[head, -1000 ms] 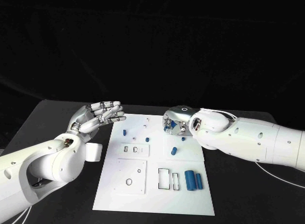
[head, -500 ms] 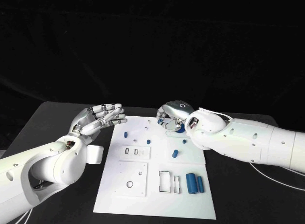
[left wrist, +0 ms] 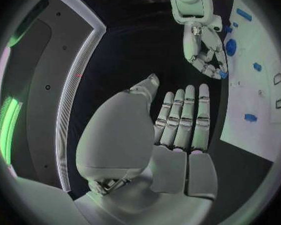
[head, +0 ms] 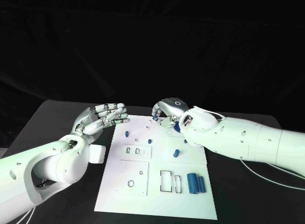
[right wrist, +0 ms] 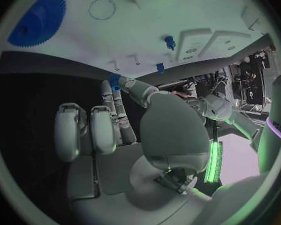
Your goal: Assemble the parts on the task board
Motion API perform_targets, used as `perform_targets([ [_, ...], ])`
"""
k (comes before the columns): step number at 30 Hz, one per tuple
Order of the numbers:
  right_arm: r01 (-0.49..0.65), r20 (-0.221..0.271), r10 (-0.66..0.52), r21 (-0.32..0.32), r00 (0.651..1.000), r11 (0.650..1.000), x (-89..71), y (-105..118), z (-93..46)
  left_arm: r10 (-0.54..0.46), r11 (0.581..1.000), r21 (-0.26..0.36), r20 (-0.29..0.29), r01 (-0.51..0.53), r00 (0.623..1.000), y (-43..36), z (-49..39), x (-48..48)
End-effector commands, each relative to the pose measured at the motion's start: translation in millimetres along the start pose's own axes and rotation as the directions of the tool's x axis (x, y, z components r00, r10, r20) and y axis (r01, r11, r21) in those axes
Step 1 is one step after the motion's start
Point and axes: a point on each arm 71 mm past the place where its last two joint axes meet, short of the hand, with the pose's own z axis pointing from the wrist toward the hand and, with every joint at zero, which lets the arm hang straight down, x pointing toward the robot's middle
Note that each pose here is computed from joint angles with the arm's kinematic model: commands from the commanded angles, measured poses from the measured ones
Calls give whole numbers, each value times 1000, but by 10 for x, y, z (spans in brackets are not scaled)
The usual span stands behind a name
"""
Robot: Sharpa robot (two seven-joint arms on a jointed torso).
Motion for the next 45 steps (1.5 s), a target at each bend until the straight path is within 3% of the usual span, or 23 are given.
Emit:
perform_targets([
  [1, -12, -8, 11, -16, 1000, 1000, 29, 22, 24, -14, 1000, 6, -22, 14, 1000, -15, 1, 35],
  [10, -16, -32, 16, -10, 999, 1000, 129, 36, 59, -15, 1000, 8, -27, 15, 1000, -38, -1, 51],
  [33, -5, -11, 5, 15, 1000, 1000, 203, 48, 114, -17, 1000, 4, -33, 17, 999, -46, 7, 61],
  [45, 0, -74, 2, 26, 997, 1000, 265, 53, 146, -18, 1000, 2, -37, 18, 999, -49, 12, 68],
])
